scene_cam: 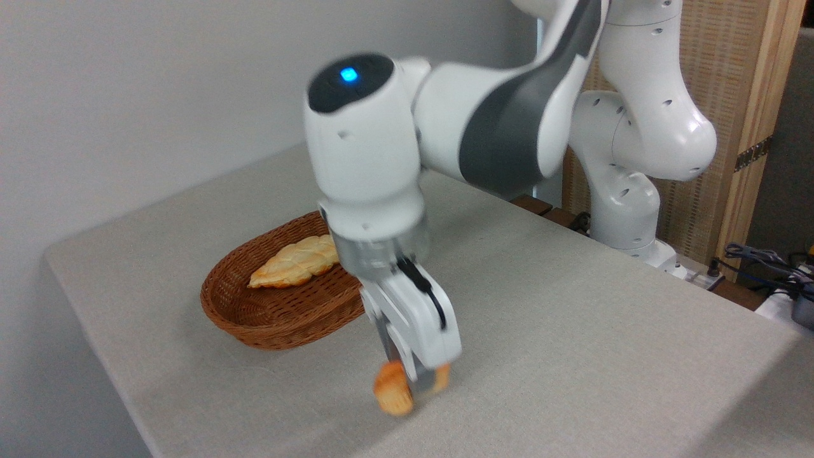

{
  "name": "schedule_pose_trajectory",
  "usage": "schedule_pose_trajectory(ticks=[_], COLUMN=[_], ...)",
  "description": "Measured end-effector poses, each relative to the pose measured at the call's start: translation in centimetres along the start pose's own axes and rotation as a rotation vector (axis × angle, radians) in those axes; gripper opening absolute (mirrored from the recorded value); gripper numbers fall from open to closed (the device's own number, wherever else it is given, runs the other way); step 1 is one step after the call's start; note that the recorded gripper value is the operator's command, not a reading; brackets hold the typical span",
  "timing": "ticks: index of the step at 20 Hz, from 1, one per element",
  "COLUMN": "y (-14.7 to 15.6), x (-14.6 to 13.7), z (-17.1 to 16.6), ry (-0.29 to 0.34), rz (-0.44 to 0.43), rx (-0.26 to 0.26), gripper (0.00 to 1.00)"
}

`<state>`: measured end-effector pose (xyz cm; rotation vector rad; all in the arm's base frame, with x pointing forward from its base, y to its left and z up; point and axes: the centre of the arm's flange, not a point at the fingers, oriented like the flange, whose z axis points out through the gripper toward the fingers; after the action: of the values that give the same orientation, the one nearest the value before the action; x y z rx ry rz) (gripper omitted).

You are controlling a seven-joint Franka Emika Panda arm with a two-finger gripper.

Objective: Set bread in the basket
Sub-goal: 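Lift the held roll and carry it over the wicker basket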

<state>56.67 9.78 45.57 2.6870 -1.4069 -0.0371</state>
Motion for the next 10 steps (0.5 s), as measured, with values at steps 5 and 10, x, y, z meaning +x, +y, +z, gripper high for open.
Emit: schedule_pose_trajectory(ticks=[5,10], y=[3.2,11.3], x=[4.4,13.6], z=[-7.2,-9.6], ry=[0.090,0.098], rz=[-0.067,-0.083], rx=[-0.072,-0.073], gripper=[0.38,0.70])
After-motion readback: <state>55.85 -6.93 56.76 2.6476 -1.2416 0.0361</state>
